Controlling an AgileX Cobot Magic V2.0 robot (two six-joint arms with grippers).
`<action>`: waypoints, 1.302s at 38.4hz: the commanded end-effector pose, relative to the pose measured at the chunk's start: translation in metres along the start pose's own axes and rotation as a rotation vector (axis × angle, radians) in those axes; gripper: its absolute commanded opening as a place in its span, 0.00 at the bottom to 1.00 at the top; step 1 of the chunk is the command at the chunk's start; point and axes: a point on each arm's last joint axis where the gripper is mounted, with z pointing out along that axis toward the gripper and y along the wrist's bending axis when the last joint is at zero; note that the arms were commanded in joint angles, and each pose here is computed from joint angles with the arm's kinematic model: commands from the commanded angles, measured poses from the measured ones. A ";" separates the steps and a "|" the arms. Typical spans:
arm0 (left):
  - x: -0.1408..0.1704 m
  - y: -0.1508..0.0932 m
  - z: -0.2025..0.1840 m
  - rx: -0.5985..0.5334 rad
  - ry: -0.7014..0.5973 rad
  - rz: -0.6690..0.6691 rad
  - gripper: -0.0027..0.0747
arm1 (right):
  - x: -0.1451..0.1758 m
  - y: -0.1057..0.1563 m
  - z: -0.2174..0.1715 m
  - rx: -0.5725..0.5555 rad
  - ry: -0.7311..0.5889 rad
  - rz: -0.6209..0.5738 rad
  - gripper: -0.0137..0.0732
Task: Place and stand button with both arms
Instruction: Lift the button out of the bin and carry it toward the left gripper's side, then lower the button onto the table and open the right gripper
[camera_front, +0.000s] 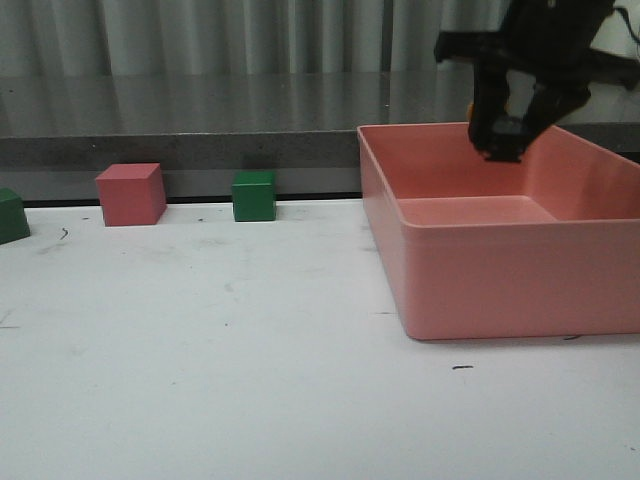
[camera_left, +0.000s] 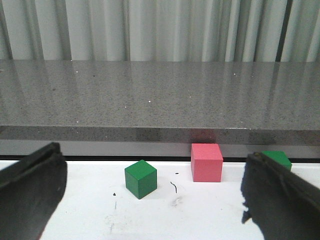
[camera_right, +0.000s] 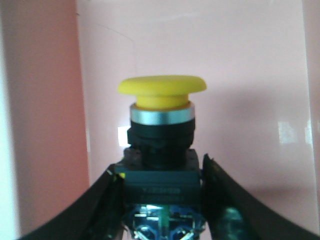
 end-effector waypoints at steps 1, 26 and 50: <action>-0.019 0.000 0.000 0.000 -0.105 -0.019 0.91 | -0.009 0.024 -0.057 -0.074 -0.153 -0.053 0.50; -0.019 0.000 0.000 0.000 -0.105 -0.019 0.91 | 0.059 0.235 -0.052 -0.359 0.014 -0.438 0.50; -0.019 0.000 0.000 0.000 -0.105 -0.019 0.91 | 0.095 0.247 0.078 -0.213 0.239 -0.157 0.50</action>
